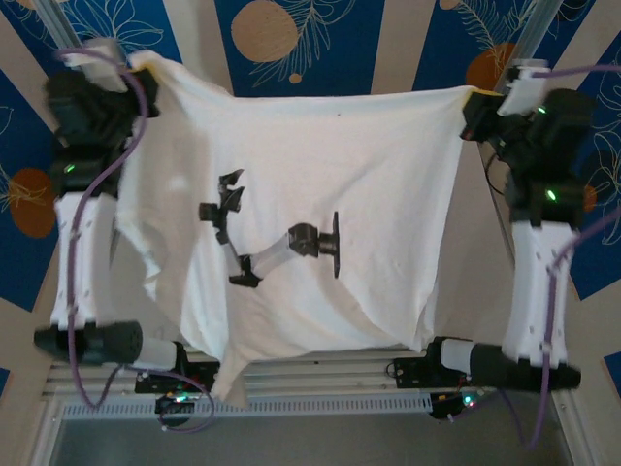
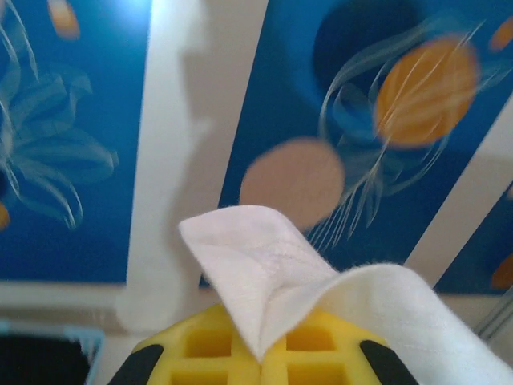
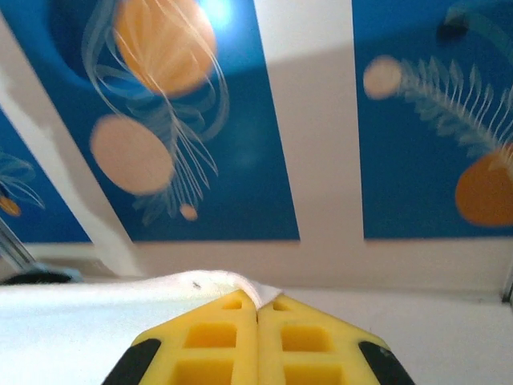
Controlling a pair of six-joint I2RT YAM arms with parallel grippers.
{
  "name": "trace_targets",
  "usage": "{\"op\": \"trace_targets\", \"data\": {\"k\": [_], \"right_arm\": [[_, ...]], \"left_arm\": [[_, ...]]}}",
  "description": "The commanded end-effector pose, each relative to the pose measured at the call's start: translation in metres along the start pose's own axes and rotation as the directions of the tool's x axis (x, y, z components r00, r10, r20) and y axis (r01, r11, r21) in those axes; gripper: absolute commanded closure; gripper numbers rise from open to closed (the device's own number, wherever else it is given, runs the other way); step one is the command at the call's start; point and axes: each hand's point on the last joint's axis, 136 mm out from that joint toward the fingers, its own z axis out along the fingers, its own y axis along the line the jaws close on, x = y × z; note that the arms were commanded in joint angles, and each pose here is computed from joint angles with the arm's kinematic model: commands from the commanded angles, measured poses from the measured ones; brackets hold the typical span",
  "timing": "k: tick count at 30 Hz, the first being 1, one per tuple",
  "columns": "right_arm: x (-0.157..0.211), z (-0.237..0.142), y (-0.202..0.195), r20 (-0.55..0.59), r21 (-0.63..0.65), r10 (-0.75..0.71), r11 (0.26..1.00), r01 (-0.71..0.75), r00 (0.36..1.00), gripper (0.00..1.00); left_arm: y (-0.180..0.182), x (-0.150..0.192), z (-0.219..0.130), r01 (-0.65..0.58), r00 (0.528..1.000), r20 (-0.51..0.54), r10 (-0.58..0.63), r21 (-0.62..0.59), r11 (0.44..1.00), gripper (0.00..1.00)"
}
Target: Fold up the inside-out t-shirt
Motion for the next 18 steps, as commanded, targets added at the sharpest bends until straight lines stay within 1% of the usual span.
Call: {"op": "trace_targets", "data": {"k": [1,3,5,7,8,9,10,11,13,15,16,18], "right_arm": [[0.041,0.067,-0.026,-0.074,0.042,-0.023,0.999,0.026,0.997,1.00],[0.078,0.111,-0.033,-0.160,0.042,-0.013,0.999,0.020,0.987,1.00],[0.116,0.160,-0.040,-0.222,0.056,-0.014,0.998,0.028,0.975,1.00],[0.167,0.214,-0.061,-0.331,0.084,0.046,0.996,-0.019,0.943,0.96],[0.181,0.232,-0.071,-0.375,0.115,0.075,0.993,-0.034,0.924,0.93],[0.205,0.250,-0.083,-0.442,0.151,0.101,0.988,-0.037,0.891,0.91],[0.221,0.263,-0.092,-0.490,0.189,0.119,0.982,-0.028,0.863,0.86],[0.232,0.268,-0.098,-0.525,0.212,0.127,0.977,-0.015,0.842,0.83],[0.253,0.265,-0.105,-0.588,0.244,0.149,0.970,-0.001,0.795,0.73],[0.266,0.248,-0.100,-0.624,0.253,0.164,0.967,-0.001,0.764,0.66],[0.273,0.235,-0.095,-0.640,0.257,0.170,0.966,0.000,0.749,0.64],[0.291,0.204,-0.080,-0.672,0.264,0.186,0.965,-0.003,0.716,0.61]], "left_arm": [[0.017,0.052,0.057,-0.023,0.997,-0.069,0.020,-0.035,0.999,1.00],[0.033,0.098,0.099,-0.007,0.991,-0.136,0.000,-0.050,0.999,1.00],[0.047,0.145,0.141,0.003,0.978,-0.206,-0.016,-0.062,0.998,0.96],[0.062,0.192,0.188,0.006,0.959,-0.283,-0.028,-0.080,0.997,0.88],[0.068,0.210,0.204,0.012,0.946,-0.321,-0.040,-0.088,0.996,0.83],[0.072,0.226,0.221,0.019,0.930,-0.363,-0.052,-0.092,0.996,0.76],[0.076,0.236,0.232,0.024,0.914,-0.400,-0.064,-0.104,0.994,0.72],[0.078,0.241,0.237,0.025,0.903,-0.423,-0.072,-0.116,0.993,0.67],[0.077,0.246,0.238,0.014,0.890,-0.451,-0.071,-0.128,0.992,0.52],[0.070,0.245,0.226,-0.001,0.882,-0.467,-0.063,-0.137,0.991,0.44],[0.064,0.248,0.216,-0.003,0.873,-0.483,-0.064,-0.136,0.991,0.42],[0.042,0.252,0.190,0.013,0.872,-0.486,-0.062,-0.104,0.995,0.39]]}}
